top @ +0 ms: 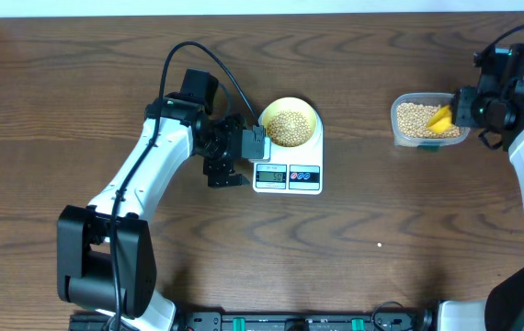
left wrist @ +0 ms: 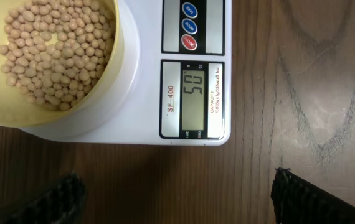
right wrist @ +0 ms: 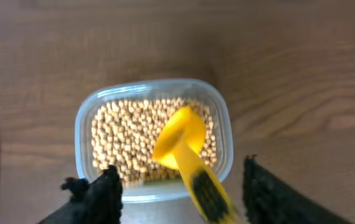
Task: Scoop item into bowl and weigh 50g on scale
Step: 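Carry the scoop with the right gripper back to the tub, then lower the yellow scoop into the tub and release it with the right gripper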
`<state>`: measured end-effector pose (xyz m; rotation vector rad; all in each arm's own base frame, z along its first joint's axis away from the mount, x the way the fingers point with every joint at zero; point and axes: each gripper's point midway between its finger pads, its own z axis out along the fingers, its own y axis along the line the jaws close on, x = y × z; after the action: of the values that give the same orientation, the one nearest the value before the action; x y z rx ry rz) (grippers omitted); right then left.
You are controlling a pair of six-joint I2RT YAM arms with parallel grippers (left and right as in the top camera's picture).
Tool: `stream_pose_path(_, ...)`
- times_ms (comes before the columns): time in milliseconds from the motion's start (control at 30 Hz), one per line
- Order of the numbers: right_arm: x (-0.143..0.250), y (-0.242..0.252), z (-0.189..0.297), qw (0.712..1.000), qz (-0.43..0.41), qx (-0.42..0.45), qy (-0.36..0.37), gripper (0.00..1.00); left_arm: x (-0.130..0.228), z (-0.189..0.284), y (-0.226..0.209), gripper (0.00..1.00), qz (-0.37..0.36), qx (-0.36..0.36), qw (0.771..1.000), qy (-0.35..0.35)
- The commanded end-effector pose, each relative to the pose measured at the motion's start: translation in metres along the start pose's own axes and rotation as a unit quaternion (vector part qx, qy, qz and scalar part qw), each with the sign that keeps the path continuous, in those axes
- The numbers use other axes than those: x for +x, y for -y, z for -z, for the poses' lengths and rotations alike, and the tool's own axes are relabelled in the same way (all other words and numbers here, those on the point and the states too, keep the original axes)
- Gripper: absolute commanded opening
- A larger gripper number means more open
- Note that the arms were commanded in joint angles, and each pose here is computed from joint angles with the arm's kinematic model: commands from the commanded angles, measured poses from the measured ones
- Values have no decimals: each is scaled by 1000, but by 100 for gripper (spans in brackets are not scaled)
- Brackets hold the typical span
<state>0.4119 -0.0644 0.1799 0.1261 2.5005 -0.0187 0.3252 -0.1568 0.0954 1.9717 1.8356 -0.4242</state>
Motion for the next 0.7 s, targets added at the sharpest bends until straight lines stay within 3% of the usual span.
stream_pose_path(0, -5, 3, -9, 1000, 4, 10, 7, 87, 0, -3, 4, 98, 1, 10, 1000, 5)
stream_pose_path(200, -28, 8, -33, 999, 6, 16, 47, 98, 0, -3, 4, 97, 1, 10, 1000, 5)
stream_pose_path(433, -23, -42, -49, 991, 10, -131, 38, 99, 0, -3, 4, 98, 1, 10, 1000, 5)
stream_pose_path(667, -21, -44, -49, 990, 10, -136, 34, 99, 0, -3, 4, 98, 1, 10, 1000, 5)
